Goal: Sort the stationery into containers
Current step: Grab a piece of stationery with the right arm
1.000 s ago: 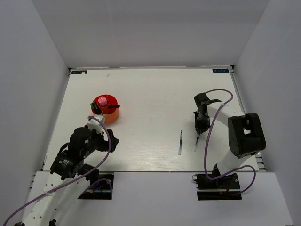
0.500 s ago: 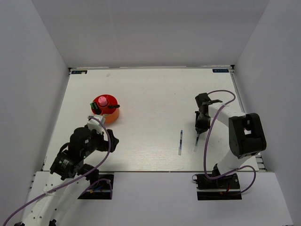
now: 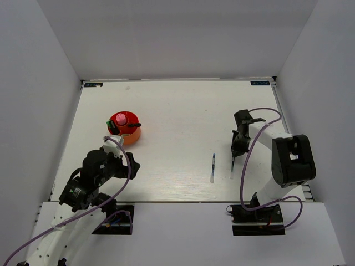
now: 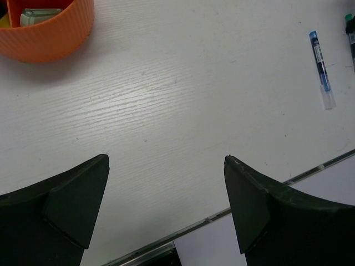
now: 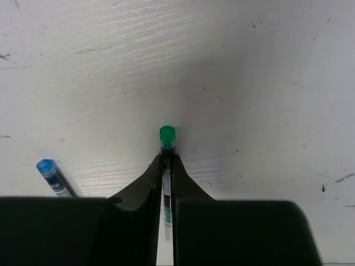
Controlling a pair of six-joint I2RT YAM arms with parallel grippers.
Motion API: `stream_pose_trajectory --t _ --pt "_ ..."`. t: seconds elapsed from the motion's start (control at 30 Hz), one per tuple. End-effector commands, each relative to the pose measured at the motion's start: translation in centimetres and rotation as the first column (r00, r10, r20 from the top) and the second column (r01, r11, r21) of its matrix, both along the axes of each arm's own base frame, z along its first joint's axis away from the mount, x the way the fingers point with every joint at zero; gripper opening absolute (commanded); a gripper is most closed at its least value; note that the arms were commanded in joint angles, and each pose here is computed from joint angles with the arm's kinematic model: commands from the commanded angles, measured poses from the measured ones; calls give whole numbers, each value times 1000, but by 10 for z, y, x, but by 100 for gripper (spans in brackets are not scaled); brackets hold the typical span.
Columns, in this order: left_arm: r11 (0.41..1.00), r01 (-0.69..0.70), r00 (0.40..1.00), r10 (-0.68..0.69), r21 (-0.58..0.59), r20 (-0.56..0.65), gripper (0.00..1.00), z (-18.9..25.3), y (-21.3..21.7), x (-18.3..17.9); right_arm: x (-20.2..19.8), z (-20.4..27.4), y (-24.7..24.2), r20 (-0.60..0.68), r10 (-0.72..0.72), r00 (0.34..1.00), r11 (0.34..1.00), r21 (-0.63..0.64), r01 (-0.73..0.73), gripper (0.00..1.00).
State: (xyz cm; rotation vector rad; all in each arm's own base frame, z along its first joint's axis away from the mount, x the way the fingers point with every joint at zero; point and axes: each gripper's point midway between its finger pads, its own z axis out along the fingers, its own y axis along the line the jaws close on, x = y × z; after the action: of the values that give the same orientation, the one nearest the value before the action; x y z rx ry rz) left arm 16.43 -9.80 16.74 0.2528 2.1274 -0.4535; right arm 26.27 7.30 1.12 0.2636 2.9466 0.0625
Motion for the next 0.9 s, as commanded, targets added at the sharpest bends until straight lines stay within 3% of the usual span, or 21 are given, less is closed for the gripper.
stream_pose_trajectory --t 0.0,0.43,0.77,0.8,0.87 --pt "1000 -7 1000 7 7 1 95 2 2 0 -12 -22 16 -55 -8 998 994 105 13 0" --pt "1000 -27 1000 27 11 15 95 11 4 6 69 72 58 257 105 961 950 260 -174 0" --pt "995 -67 993 74 -77 94 95 39 -1 19 140 169 119 510 192 838 853 335 -400 0" --pt "992 -96 986 106 -88 126 95 50 3 24 152 202 133 583 201 788 826 331 -455 0" --pt "984 -126 977 144 -123 155 95 62 4 29 161 205 150 603 232 763 803 324 -500 0"
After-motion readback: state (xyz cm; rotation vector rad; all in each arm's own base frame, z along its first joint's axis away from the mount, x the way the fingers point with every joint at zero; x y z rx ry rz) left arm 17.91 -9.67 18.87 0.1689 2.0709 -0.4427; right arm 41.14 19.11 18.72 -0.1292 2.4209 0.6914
